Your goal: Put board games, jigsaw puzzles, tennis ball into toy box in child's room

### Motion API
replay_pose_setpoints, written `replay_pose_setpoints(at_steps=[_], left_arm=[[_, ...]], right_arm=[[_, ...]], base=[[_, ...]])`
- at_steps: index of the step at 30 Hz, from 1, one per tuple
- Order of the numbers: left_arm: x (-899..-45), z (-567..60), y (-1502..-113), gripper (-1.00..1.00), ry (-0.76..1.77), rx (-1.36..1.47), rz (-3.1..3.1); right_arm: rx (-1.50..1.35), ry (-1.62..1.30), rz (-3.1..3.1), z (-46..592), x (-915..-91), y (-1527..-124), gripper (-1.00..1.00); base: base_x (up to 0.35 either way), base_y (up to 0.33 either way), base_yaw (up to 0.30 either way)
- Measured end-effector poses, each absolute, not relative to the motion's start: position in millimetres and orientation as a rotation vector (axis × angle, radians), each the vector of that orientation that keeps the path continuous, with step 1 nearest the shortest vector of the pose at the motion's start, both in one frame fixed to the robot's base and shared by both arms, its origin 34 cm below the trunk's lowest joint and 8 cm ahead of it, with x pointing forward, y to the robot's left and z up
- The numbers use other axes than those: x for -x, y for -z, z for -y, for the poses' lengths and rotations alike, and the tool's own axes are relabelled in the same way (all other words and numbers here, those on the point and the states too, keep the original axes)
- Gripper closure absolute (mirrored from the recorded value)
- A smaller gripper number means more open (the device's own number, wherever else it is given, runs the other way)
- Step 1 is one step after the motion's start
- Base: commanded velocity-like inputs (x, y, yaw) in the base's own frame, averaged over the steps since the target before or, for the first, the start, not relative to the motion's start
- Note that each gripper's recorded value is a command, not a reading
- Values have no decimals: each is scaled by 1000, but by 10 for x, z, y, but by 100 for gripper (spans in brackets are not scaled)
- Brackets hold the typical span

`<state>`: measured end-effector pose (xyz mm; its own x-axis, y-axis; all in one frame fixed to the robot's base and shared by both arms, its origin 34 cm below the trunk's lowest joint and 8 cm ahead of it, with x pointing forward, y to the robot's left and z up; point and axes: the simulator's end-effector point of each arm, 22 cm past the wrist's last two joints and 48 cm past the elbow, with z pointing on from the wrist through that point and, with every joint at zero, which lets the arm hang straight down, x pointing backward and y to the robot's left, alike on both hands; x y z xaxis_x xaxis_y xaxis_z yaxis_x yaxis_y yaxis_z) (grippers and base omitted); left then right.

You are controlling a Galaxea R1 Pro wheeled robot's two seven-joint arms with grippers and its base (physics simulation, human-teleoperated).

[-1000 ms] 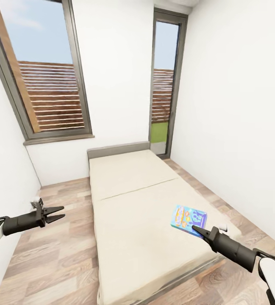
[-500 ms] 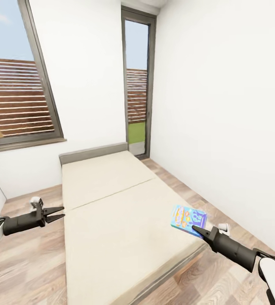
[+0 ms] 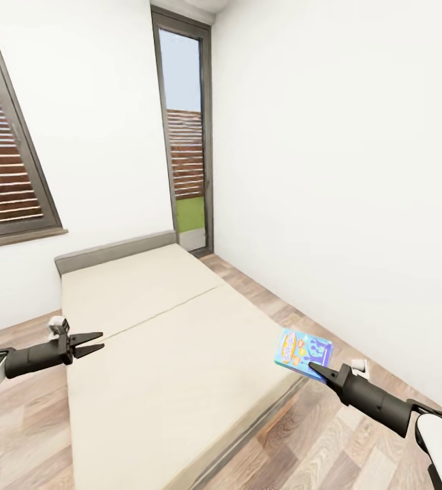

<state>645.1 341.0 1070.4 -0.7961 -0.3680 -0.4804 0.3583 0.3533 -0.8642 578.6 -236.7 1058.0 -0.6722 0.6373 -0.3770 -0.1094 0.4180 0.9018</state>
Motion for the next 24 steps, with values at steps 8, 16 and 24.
replay_pose_setpoints(at_steps=[8,16,24], left_arm=[[-6451,-3410,-10704,-100,1495,9,-1993],[-6452,-3411,-10701,-100,1494,9,-1994],[-6452,-3411,-10700,-100,1494,9,-1994]], right_arm=[[-448,-1311,-1950,2370,-5789,-10578,100],[-457,-1310,-1956,2371,-5788,-10545,100],[-466,-1314,-1960,2373,-5785,-10513,100]], base=[[0,0,-282],[0,0,-282],[0,0,-282]])
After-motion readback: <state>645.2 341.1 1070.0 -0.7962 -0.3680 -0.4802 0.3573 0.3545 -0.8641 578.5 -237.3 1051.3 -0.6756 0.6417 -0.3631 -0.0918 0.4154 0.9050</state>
